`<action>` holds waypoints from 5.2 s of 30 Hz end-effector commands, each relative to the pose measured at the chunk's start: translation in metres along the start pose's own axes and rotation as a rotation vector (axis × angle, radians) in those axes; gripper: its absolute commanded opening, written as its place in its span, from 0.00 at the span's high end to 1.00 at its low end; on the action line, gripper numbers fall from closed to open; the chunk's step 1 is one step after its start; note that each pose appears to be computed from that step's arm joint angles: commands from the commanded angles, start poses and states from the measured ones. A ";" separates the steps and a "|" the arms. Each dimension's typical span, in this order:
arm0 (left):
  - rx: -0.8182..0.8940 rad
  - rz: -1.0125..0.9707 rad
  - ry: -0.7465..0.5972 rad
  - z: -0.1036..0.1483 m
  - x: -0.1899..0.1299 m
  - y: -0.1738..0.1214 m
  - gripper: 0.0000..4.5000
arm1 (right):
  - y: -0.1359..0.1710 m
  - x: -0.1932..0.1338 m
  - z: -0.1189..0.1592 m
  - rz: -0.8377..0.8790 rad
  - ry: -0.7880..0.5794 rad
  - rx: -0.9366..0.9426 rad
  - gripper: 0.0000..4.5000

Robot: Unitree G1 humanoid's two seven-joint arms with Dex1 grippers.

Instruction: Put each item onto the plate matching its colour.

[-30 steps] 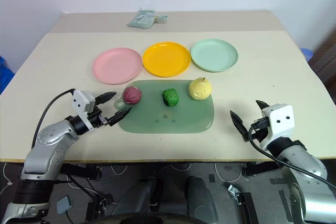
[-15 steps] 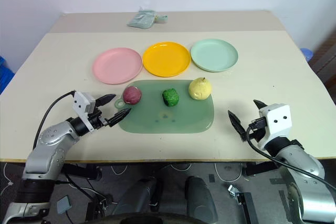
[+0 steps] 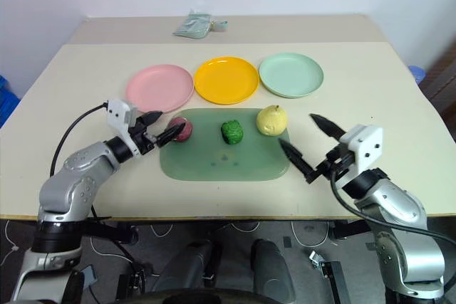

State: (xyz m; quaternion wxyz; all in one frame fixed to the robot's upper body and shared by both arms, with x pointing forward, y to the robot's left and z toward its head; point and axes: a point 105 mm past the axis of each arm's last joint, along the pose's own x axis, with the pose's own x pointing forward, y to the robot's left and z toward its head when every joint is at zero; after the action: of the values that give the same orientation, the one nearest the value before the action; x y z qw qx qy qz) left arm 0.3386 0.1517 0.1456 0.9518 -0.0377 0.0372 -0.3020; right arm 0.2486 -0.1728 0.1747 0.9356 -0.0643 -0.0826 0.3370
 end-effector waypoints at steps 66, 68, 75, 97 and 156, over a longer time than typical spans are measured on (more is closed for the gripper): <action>0.246 -0.459 0.051 0.012 0.066 -0.062 0.01 | 0.008 0.028 0.010 -0.014 -0.016 -0.088 0.00; 0.242 -0.467 0.049 0.014 0.063 -0.062 0.01 | 0.008 0.030 0.009 -0.014 -0.012 -0.084 0.00; 0.300 -0.466 -0.001 0.026 0.041 -0.055 0.01 | 0.011 0.038 -0.001 0.006 0.021 -0.076 0.00; 0.314 -0.490 0.027 0.027 -0.036 -0.032 0.01 | 0.033 0.090 -0.044 0.141 0.112 -0.017 0.00; 0.354 -0.240 -0.165 0.044 -0.033 -0.038 0.00 | -0.145 0.164 0.006 -0.191 0.116 -0.251 0.67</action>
State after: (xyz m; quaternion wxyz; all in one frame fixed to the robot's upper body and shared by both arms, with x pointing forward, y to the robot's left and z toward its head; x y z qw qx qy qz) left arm 0.2982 0.1446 0.1778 0.9018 0.0856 -0.0672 -0.4182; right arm 0.4576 -0.1702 0.2085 0.9514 -0.1677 -0.0523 0.2528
